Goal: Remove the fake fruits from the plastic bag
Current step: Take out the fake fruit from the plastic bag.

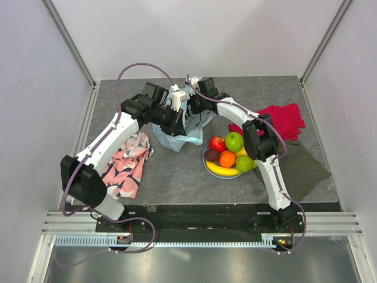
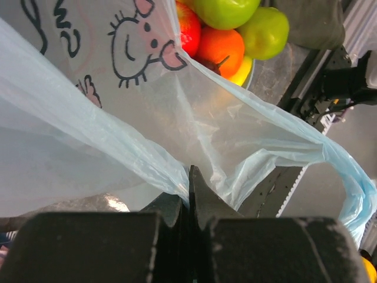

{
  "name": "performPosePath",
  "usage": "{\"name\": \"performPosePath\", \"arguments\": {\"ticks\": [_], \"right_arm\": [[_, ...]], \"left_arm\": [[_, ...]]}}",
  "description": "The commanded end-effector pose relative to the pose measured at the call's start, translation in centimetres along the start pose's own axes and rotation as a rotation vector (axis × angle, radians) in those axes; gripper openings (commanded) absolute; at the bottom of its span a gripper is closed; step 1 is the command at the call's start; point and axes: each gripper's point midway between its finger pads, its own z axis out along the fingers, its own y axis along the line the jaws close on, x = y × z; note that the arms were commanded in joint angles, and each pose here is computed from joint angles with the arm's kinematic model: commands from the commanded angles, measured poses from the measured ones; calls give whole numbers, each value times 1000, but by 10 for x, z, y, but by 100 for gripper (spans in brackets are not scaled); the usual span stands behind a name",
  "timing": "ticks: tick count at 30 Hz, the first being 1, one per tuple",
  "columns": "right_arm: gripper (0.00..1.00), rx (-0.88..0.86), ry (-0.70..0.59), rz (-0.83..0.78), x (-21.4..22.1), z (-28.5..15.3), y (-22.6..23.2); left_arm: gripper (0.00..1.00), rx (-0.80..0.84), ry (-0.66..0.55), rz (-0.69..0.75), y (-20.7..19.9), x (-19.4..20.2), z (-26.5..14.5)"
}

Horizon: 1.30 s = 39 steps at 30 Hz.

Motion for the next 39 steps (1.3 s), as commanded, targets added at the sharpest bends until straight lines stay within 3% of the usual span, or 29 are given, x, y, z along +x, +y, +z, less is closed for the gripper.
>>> {"name": "performPosePath", "arguments": {"ticks": [1,11,18,26,27,30,31,33,39], "right_arm": [[83,-51,-44,-1,-17,2,12],[84,-171,25,6,2,-12,47],[86,-218,121,-9,37,-10,78],[90,-210,71,18,26,14,90],[88,-186,71,18,28,19,86],[70,-160,54,-2,23,28,90],[52,-153,40,-10,17,28,90],[32,-150,34,-26,11,23,93],[18,-159,51,-69,4,-19,87]], "left_arm": [[2,123,-17,48,-39,-17,5],[2,153,-27,127,-68,-14,-2],[2,98,10,129,-54,12,5],[1,103,19,113,-52,16,9],[2,103,18,108,-51,15,10],[2,94,14,109,-49,13,11],[2,83,11,112,-48,12,11],[1,43,5,114,-40,10,9],[2,-22,-40,89,-18,1,0]]}}
